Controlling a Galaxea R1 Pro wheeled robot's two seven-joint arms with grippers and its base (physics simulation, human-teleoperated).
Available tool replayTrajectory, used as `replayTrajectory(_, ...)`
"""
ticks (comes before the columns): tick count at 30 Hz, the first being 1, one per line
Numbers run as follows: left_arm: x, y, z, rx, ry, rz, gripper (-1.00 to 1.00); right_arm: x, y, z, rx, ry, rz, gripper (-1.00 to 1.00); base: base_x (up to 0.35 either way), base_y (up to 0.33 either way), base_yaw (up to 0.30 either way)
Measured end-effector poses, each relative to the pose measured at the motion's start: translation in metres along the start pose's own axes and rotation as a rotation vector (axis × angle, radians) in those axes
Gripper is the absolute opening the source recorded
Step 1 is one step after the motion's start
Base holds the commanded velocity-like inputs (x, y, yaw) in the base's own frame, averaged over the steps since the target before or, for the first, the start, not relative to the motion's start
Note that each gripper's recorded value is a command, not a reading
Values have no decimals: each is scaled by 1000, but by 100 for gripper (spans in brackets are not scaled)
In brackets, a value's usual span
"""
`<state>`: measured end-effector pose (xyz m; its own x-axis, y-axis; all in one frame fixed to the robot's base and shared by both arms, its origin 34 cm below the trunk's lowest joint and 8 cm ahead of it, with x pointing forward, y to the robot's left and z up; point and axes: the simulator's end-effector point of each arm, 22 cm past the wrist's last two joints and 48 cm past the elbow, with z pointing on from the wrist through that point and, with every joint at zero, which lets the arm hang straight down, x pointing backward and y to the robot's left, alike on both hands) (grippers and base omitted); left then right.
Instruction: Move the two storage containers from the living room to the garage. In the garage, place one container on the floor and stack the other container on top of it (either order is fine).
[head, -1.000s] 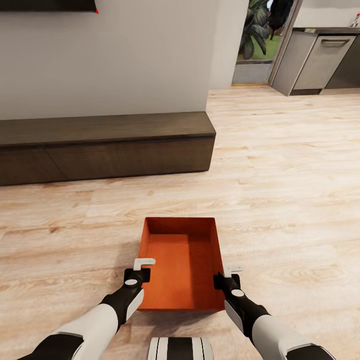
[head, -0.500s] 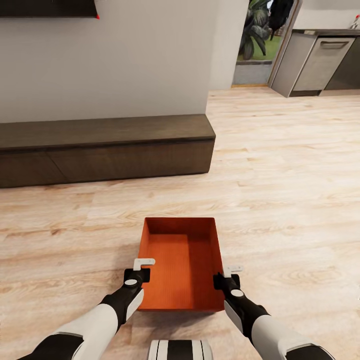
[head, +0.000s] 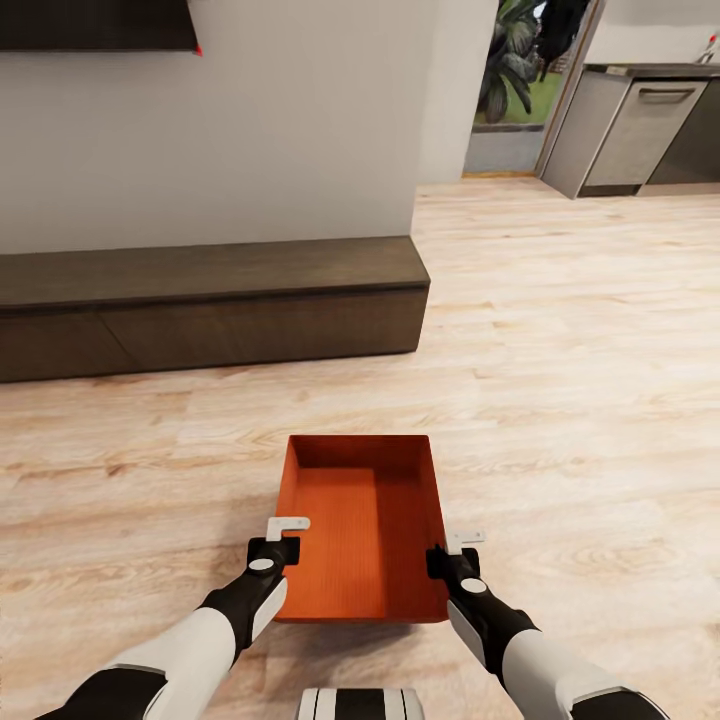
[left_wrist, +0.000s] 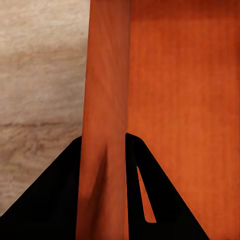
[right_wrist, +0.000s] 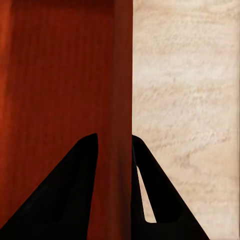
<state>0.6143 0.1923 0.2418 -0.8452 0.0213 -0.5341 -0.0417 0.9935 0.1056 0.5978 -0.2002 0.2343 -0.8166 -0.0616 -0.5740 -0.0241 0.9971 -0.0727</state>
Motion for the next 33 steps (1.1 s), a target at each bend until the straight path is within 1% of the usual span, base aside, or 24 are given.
replayTrajectory(12,-20,3,-19,1,-3,5,-100,-20,-2,-18,2,-3,4,-100,0,0,0)
replayTrajectory(33,-50,7,-51,0,4,-1,-100,-52,-5,-49,-3,4,0,-100,0,0,0)
